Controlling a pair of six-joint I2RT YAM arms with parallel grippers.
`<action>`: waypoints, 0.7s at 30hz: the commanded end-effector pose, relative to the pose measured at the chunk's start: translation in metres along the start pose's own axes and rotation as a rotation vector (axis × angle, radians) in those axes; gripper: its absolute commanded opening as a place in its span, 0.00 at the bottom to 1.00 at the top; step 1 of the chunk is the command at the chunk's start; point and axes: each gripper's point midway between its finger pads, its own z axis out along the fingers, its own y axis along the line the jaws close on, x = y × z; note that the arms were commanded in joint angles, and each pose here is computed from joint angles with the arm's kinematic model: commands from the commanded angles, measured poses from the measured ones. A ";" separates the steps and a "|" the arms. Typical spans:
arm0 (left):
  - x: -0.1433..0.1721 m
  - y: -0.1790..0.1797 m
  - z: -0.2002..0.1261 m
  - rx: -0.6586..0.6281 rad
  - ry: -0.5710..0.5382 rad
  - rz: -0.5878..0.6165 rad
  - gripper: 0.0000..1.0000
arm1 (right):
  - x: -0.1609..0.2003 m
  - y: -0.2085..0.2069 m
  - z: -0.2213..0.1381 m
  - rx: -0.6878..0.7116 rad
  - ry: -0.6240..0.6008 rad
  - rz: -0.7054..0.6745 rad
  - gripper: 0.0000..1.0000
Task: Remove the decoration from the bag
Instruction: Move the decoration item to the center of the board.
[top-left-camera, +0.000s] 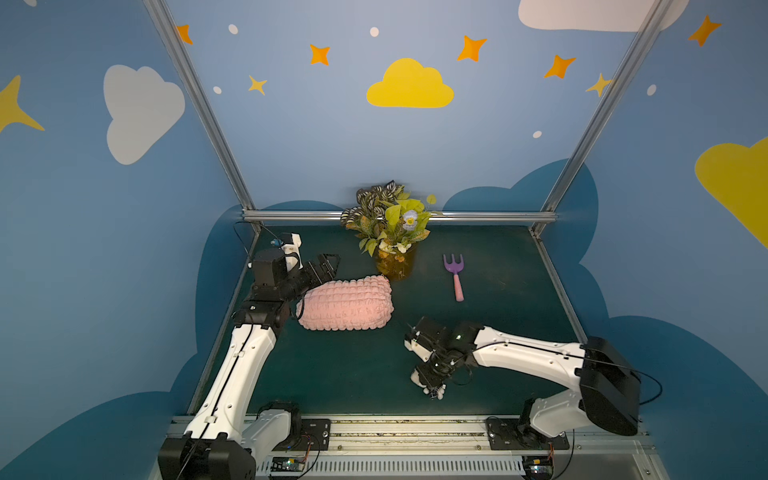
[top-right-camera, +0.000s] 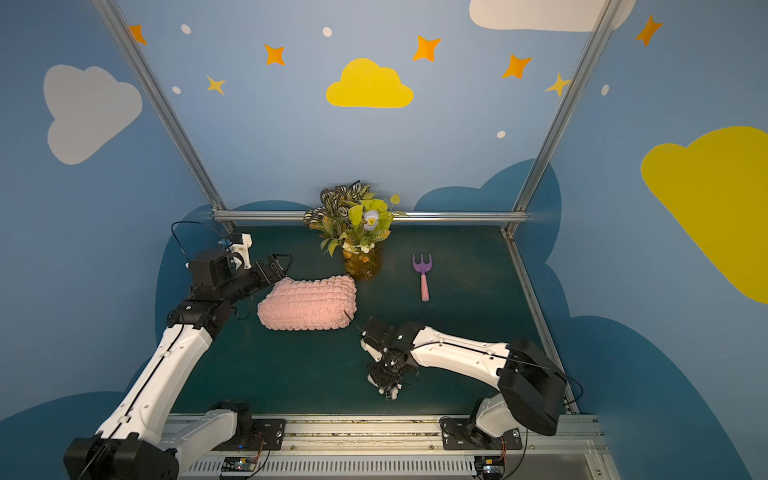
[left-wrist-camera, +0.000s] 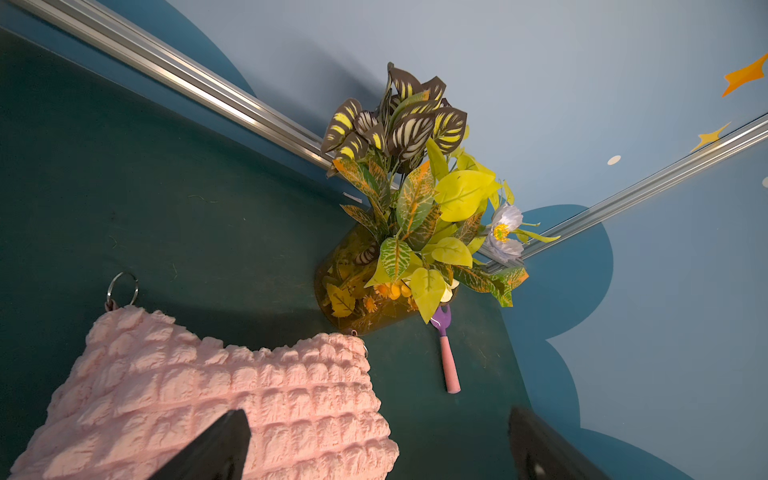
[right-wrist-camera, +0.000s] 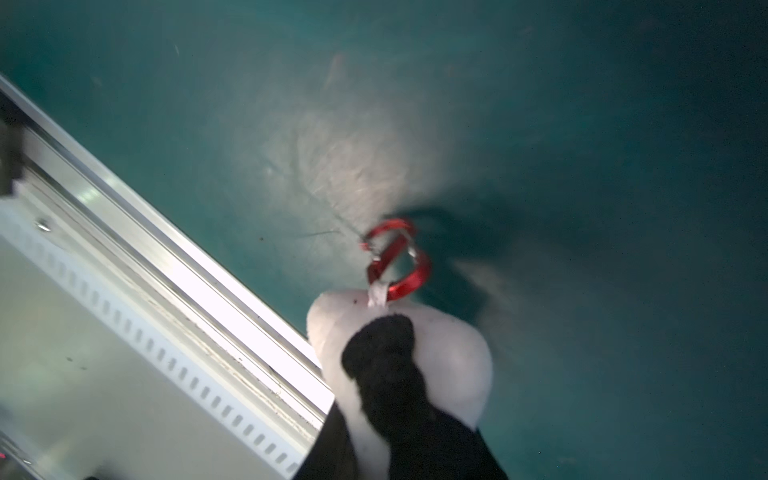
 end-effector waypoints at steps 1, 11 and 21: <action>-0.008 -0.014 -0.007 0.039 -0.024 0.040 1.00 | -0.008 -0.019 -0.017 0.003 -0.064 0.051 0.17; -0.003 -0.017 -0.007 0.039 -0.031 0.128 1.00 | -0.055 -0.071 -0.024 0.020 -0.189 0.224 0.20; 0.008 -0.030 -0.010 0.041 -0.054 0.302 1.00 | -0.076 -0.094 -0.033 0.035 -0.245 0.277 0.92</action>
